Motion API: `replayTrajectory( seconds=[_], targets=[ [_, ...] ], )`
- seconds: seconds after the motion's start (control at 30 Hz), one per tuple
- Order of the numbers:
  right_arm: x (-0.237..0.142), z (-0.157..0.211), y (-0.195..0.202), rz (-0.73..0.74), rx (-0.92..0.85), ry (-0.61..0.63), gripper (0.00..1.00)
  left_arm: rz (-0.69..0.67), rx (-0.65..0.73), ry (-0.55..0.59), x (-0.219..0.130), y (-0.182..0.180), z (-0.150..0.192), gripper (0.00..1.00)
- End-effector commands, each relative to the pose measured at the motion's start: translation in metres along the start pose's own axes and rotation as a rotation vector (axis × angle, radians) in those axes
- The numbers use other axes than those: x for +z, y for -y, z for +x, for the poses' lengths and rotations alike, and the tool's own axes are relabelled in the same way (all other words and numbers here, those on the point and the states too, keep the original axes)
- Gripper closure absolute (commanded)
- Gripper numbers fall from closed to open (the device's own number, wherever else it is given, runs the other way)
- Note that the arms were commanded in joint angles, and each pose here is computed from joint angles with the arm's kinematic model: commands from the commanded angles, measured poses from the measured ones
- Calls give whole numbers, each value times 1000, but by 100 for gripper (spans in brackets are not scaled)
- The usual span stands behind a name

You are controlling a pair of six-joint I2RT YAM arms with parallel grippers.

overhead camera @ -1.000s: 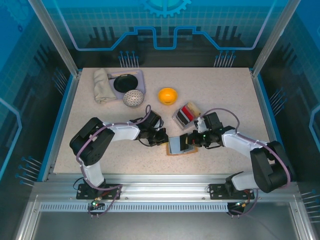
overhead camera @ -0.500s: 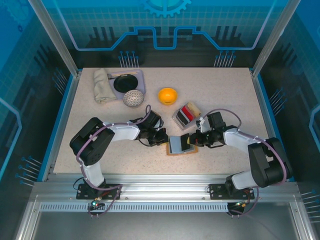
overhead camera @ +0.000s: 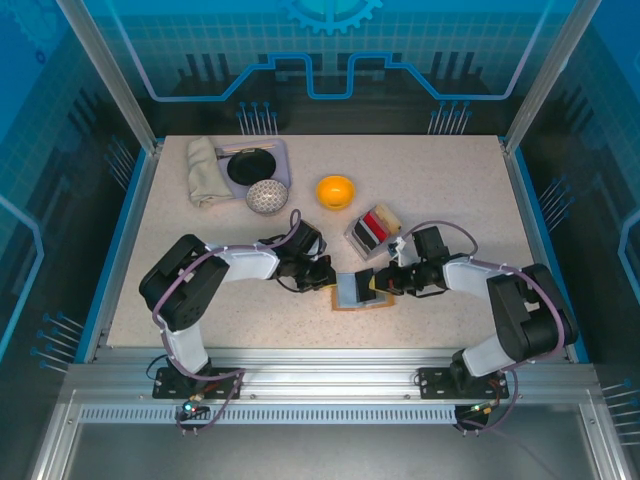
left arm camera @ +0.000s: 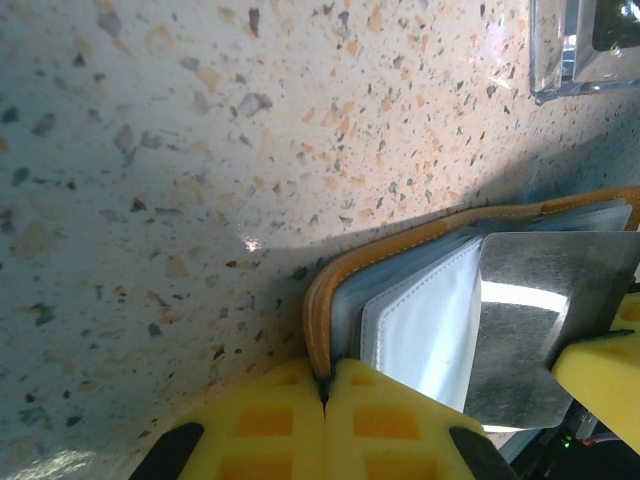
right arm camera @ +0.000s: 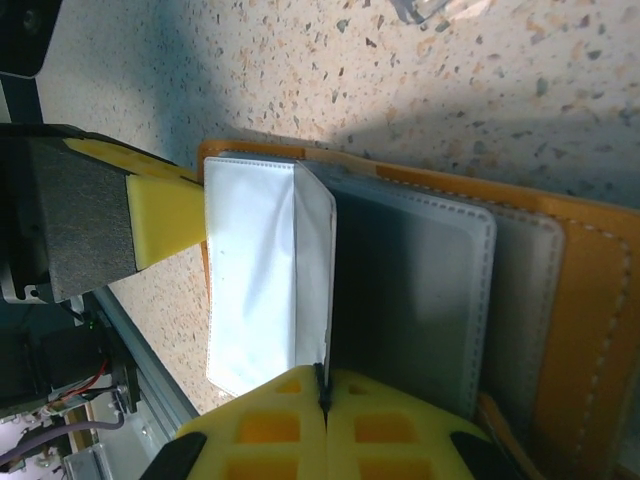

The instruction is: Put the credit cards into the card holder

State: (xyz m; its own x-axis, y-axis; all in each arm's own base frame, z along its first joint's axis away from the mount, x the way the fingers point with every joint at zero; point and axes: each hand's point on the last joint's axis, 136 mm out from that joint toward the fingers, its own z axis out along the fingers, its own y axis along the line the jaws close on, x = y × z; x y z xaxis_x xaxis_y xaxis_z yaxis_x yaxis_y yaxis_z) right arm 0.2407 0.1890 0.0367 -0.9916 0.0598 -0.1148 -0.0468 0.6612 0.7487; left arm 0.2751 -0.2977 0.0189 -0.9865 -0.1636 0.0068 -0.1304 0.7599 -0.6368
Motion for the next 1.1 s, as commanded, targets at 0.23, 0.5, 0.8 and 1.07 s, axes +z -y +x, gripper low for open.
replayTrajectory(
  seconds=[0.23, 0.5, 0.8, 1.07],
  targets=[
    [-5, 10, 3, 9, 35, -4, 100, -90, -67, -19, 7, -29, 9, 100],
    [3, 24, 15, 62, 86, -48, 100, -75, -86, -11, 7, -28, 8, 100],
    [-3, 27, 16, 78, 98, -59, 100, -65, -95, -10, 7, -27, 9, 100],
    [3, 29, 11, 27, 107, -96, 100, -63, -97, -9, 6, -26, 8, 100]
  ],
)
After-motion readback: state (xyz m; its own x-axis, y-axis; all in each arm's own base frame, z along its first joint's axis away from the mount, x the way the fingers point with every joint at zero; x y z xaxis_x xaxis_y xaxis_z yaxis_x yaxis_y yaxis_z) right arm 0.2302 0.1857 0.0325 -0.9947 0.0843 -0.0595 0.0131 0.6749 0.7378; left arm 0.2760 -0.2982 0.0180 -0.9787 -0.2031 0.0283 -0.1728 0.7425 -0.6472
